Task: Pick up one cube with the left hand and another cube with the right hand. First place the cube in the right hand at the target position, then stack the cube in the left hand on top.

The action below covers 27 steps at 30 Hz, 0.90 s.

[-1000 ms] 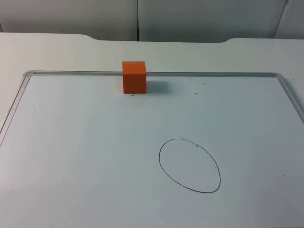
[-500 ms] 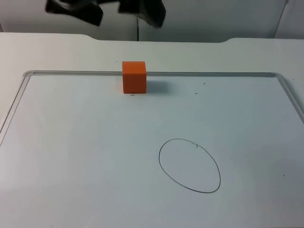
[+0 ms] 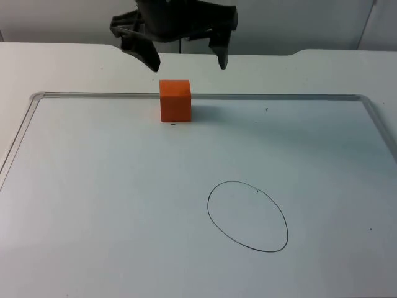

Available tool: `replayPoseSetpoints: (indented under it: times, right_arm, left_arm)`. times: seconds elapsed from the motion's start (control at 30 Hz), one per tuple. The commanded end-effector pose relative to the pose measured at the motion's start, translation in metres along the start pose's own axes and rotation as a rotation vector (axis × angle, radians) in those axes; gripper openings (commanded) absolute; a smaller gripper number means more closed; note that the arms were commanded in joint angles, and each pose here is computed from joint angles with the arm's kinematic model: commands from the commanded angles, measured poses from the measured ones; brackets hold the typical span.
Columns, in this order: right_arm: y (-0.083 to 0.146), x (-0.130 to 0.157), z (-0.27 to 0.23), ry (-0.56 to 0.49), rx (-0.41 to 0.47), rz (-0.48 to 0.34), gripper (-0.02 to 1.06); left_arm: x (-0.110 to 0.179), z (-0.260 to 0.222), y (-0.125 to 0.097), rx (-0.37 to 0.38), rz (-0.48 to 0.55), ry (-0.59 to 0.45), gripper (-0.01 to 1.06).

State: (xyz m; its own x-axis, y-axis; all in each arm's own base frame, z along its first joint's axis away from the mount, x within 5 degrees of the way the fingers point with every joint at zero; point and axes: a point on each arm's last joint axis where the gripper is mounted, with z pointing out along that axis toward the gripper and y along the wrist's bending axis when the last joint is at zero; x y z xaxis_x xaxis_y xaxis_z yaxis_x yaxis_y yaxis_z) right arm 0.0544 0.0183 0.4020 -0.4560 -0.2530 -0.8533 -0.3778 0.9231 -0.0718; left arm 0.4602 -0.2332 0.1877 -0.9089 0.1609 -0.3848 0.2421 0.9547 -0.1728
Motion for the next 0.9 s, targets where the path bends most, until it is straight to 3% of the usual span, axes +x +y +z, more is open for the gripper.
replayPoseSetpoints:
  times: [0.0, 0.73, 0.87]
  right_arm:
    - [0.001, -0.002, 0.001, -0.021, -0.009, -0.026, 0.0]
    - [0.001, -0.005, 0.001, -0.053, -0.007, -0.03, 0.0]
    - [0.001, -0.006, 0.001, -0.065, -0.006, -0.03, 0.0]
  left_arm:
    - [-0.003, 0.019, 0.005, -0.122, -0.027, 0.092, 1.04]
    - [-0.004, 0.059, 0.006, -0.094, -0.081, 0.11, 1.04]
    - [-0.003, 0.06, 0.006, -0.095, -0.069, 0.113, 0.96]
